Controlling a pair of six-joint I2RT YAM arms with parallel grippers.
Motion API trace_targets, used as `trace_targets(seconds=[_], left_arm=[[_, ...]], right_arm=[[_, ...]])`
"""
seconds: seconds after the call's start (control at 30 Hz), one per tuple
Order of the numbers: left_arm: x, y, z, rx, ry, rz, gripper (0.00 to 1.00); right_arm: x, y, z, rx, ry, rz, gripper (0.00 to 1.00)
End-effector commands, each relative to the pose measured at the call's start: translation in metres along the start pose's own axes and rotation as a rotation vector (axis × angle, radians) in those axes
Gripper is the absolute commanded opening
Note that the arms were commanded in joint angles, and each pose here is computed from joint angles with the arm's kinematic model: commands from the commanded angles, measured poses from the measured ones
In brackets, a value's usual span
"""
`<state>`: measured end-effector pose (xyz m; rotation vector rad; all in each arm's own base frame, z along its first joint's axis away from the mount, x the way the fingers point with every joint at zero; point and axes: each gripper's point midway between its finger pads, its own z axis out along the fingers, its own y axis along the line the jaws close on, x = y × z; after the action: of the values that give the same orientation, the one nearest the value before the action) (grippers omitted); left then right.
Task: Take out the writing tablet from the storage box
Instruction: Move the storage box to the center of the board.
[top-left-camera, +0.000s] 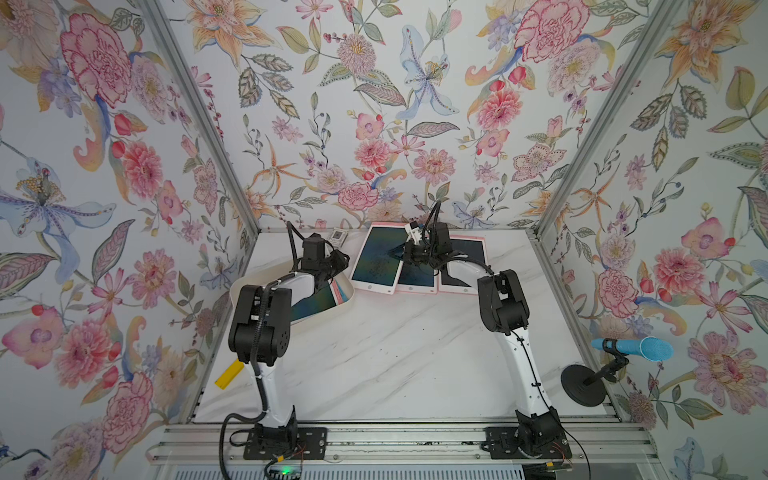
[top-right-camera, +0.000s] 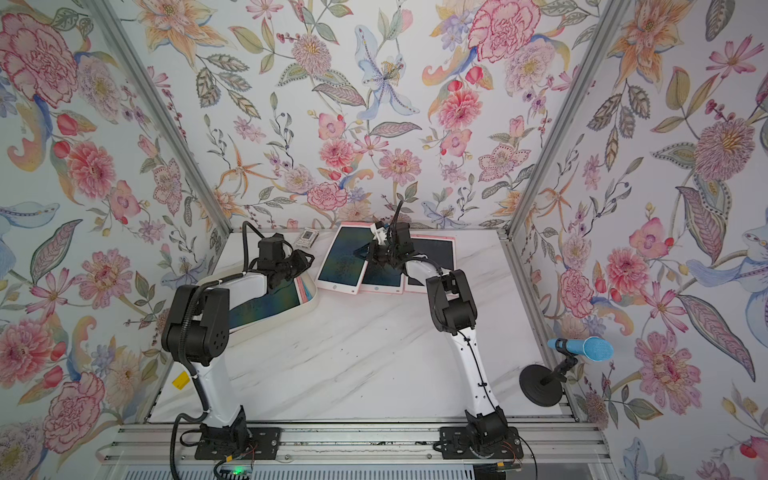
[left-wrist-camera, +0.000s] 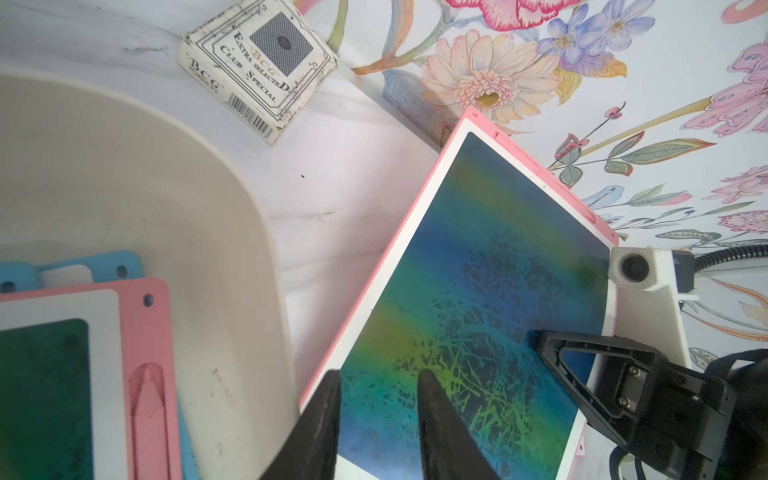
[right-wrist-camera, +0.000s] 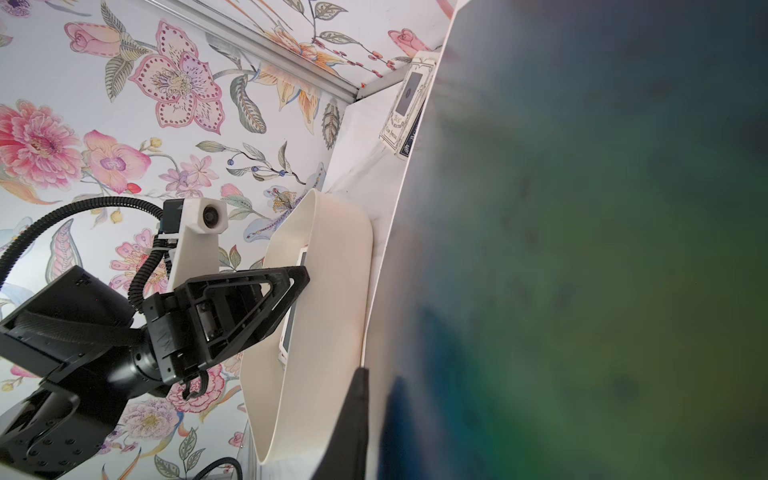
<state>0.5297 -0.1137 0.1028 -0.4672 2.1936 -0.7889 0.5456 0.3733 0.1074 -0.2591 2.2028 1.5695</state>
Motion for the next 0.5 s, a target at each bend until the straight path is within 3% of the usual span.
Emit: trace_targets(seconds=[0.0, 0.47], left_arm=[[0.047, 0.079, -0.001, -0.204, 0.152, -0.067, 0.35], [0.058, 0.13, -0.021, -0.276, 0.165, -0.135, 0.36]], right_arm=[[0.005, 0.012, 0.013, -0.029, 0.039, -0.046, 0.02], [0.015, 0.003, 0.049, -0.042, 0.096, -0.034, 0.03]])
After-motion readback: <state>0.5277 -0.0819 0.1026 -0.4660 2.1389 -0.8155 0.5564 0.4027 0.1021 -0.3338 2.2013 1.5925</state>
